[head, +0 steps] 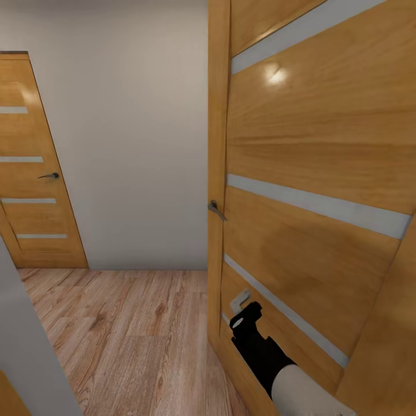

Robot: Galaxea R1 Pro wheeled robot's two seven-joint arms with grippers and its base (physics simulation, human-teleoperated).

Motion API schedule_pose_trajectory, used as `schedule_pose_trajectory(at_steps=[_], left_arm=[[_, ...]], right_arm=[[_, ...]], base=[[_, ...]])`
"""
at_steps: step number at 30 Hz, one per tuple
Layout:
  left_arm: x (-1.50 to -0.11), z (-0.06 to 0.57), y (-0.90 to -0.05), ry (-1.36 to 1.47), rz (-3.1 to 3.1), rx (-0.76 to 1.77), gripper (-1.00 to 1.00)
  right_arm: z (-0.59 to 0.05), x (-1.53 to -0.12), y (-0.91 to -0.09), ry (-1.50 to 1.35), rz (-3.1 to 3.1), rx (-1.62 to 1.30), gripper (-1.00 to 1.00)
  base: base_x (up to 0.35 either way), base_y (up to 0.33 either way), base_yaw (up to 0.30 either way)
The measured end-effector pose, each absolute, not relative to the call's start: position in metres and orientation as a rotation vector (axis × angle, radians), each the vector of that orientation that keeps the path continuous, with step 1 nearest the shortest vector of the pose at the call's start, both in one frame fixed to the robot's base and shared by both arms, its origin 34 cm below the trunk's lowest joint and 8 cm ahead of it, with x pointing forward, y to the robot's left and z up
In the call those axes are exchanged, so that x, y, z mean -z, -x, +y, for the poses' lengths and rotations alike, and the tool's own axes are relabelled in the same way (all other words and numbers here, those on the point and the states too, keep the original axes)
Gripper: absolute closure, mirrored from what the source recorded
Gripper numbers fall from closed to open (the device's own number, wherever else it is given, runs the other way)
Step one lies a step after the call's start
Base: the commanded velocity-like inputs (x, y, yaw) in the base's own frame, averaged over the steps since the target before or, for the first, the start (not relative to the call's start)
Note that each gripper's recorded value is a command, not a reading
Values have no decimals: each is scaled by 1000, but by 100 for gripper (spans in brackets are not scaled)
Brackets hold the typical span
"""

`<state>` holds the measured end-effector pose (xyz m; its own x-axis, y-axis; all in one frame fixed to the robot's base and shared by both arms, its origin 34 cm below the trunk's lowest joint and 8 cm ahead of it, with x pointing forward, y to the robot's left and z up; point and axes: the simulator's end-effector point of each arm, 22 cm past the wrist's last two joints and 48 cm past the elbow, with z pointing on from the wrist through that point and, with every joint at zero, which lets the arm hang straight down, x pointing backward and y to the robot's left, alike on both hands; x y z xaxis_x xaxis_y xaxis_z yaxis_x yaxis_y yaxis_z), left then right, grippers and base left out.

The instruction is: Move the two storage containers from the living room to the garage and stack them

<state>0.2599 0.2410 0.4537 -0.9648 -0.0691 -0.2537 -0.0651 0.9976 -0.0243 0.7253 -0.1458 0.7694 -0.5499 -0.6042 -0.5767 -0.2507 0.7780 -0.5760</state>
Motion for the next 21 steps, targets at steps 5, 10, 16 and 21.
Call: schedule_pose_trajectory(at_steps=[5,10,16,21], left_arm=[[-454,241,-260,98,2882,23,-100],[-454,241,-260,98,2883,23,-100],[-454,242,-260,98,2883,21,-100],[-454,241,-260,98,2883,22,-100]], right_arm=[[-148,-782,-735,622,2137,565,-100],[-154,-798,-749,599,2116,595,-100],[-175,-807,-760,552,2119,676,-100],[-185,-813,-763,538,2128,720,-100]], base=[[0,0,0],[0,0,0],[0,0,0],[0,0,0]])
